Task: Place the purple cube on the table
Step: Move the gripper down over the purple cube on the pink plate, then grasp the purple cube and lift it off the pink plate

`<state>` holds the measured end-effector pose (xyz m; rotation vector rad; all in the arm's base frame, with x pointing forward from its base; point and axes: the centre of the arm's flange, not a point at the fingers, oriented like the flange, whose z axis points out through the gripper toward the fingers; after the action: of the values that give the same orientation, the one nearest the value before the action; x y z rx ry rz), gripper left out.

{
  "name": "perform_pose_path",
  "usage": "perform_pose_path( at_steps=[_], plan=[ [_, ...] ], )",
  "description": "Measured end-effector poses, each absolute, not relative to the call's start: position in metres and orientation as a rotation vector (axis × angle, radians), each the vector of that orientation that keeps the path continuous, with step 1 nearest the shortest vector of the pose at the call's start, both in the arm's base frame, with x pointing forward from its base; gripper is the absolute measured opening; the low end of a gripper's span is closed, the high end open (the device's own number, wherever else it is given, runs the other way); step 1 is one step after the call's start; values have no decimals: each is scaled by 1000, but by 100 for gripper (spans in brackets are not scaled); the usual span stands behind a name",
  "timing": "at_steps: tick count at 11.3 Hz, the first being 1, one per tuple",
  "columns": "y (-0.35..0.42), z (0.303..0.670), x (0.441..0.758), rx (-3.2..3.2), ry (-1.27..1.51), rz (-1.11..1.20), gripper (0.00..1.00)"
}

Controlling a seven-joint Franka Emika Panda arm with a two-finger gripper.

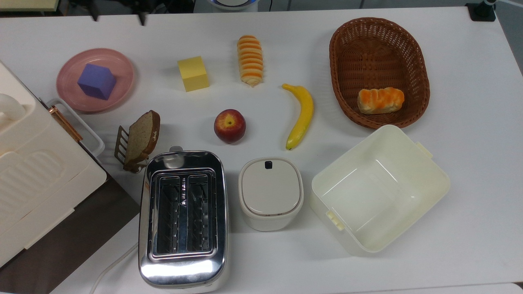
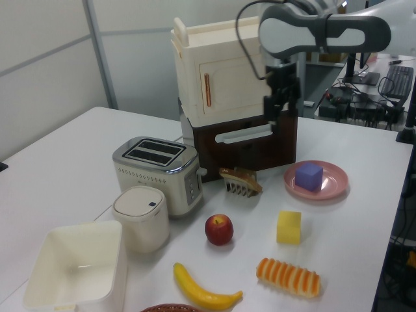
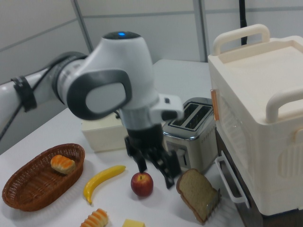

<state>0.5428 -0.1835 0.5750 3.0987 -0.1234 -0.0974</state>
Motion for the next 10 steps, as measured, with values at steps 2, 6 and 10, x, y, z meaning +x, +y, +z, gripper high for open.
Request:
perform_pose_path(
  at_steps=[2,6,10],
  plan=[
    [-254,524,519,3105,-127,-100,100],
    [-301,379,494,3052,-169,-70,100],
    [-300,330,496,3045,-186,-59,96]
  ],
)
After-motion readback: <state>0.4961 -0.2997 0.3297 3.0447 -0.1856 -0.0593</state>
